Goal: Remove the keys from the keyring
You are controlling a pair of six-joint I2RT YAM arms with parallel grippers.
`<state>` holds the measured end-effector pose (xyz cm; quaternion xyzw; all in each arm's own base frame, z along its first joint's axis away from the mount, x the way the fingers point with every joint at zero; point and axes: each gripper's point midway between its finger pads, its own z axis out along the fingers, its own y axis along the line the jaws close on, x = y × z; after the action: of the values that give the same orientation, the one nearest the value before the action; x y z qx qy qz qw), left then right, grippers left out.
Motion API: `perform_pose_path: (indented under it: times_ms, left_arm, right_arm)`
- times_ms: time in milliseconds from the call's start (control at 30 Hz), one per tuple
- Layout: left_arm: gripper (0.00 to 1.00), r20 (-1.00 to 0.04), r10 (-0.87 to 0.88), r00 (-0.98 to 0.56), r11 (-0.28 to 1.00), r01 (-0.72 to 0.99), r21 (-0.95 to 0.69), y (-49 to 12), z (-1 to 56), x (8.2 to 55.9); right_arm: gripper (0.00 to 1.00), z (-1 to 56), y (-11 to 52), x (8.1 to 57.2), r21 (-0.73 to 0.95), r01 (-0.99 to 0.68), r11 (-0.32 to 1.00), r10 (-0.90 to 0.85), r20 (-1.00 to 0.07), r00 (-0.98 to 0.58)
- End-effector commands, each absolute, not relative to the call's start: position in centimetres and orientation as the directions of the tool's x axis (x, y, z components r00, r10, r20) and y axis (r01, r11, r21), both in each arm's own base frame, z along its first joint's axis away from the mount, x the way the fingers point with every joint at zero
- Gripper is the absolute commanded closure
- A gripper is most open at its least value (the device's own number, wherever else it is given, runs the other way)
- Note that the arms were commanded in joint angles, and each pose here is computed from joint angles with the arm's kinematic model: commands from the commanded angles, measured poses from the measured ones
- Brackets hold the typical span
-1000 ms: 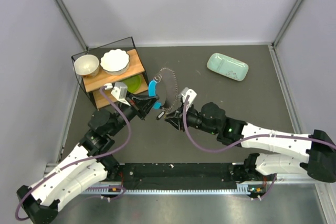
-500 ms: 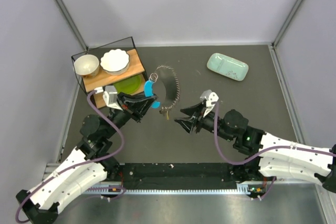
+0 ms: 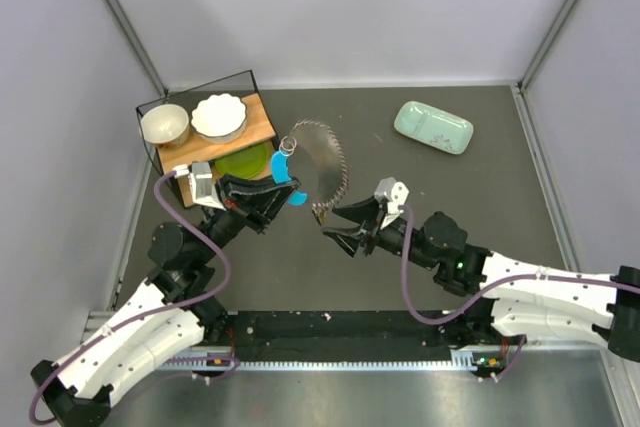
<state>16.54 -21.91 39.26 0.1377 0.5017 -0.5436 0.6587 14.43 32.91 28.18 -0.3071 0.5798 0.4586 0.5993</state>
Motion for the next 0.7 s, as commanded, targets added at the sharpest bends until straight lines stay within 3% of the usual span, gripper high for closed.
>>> perform_pose_path:
  times_ms: [0,400,500,667]
  left_arm:
    - [1.00,-0.744,-0.667,-0.038,0.299,0.901,-0.314,-20.9,43.8,14.7]
    - [1.00,-0.737,-0.672,-0.065,0.267,0.908,-0.323,-21.3,44.0,14.5]
    - [1.00,-0.734,-0.676,-0.070,0.267,0.905,-0.331,-21.3,43.7,14.6]
    - [1.00,-0.745,-0.665,-0.059,0.291,0.898,-0.331,-21.3,43.4,15.0]
  right_arm:
    - [0.46,32.2,33.4,15.3,0.129,-0.897,0.423,0.295,-0.956,0.001]
    - [0.39,33.7,34.9,16.0,0.135,-0.896,0.422,0.368,-0.929,0.033]
    - [0.43,33.6,35.4,15.9,0.126,-0.903,0.411,0.361,-0.932,0.035]
    - [0.68,33.5,35.5,16.1,0.093,-0.892,0.442,0.347,-0.935,0.074]
